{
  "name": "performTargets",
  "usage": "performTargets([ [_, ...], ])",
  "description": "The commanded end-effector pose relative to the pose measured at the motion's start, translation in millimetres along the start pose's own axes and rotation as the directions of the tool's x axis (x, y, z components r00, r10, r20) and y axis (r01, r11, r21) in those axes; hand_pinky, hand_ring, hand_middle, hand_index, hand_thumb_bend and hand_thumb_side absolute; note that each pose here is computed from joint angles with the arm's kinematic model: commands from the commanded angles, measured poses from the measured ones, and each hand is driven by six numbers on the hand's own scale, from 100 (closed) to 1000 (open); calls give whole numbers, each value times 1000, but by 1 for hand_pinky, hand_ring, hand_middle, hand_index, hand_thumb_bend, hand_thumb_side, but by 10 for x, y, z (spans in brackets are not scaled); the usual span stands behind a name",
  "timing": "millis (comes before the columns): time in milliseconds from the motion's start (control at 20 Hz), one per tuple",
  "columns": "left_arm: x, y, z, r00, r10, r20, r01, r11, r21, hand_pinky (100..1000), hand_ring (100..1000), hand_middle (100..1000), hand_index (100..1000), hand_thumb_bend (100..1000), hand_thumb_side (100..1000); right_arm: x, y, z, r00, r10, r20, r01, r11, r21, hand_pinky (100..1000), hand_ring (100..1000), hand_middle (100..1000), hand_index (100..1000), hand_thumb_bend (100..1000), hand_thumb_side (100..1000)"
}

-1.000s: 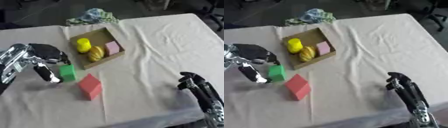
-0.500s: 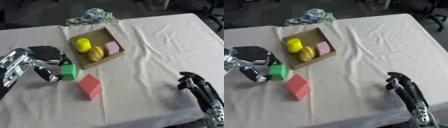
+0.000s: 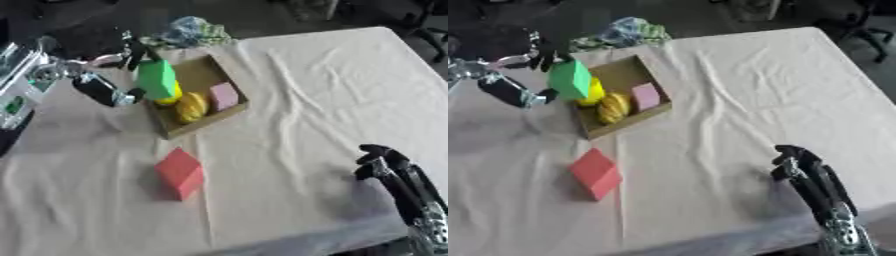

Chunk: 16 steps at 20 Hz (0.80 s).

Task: Pick up objects on the table and place them in the box.

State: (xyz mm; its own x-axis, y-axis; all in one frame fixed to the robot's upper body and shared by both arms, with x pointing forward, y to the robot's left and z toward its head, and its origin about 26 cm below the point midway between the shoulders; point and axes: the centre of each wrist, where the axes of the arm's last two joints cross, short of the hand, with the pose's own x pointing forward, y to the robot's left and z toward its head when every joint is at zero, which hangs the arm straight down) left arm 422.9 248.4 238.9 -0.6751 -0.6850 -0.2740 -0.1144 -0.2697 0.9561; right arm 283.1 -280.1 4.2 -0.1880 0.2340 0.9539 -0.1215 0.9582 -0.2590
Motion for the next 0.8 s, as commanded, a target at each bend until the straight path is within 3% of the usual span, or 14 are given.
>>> performTargets([
  [50, -68, -24, -244, 999, -7, -52, 8, 1000, 11, 550, 447, 454, 674, 153, 274, 39, -33, -24, 1000, 10, 15, -11, 1000, 11, 524, 517, 534, 747, 100, 668],
  [350, -29, -486, -705, 987, 36, -157, -35, 999, 9, 562, 452, 456, 685, 100, 257, 43, 51, -48, 1000, -12, 18, 11, 999, 42, 524, 517, 534, 747, 100, 686],
  [600, 63, -712, -853, 974, 36, -222, -26, 999, 48, 590, 476, 486, 716, 104, 255, 49, 102, -68, 999, -25, 21, 24, 998, 63, 524, 517, 534, 747, 100, 695],
  [700, 61, -749, -858, 970, 16, -243, -6, 999, 42, 665, 568, 591, 791, 144, 269, 50, 104, -73, 999, -27, 22, 25, 998, 63, 524, 517, 534, 747, 100, 697],
  [750, 51, -756, -852, 968, 6, -251, 3, 999, 34, 725, 654, 699, 839, 186, 284, 51, 102, -74, 999, -26, 22, 25, 998, 61, 525, 518, 533, 747, 100, 699],
  [800, 37, -757, -843, 966, -3, -259, 9, 1000, 24, 730, 664, 710, 844, 193, 287, 51, 100, -75, 999, -26, 21, 25, 998, 60, 525, 518, 533, 747, 100, 699],
])
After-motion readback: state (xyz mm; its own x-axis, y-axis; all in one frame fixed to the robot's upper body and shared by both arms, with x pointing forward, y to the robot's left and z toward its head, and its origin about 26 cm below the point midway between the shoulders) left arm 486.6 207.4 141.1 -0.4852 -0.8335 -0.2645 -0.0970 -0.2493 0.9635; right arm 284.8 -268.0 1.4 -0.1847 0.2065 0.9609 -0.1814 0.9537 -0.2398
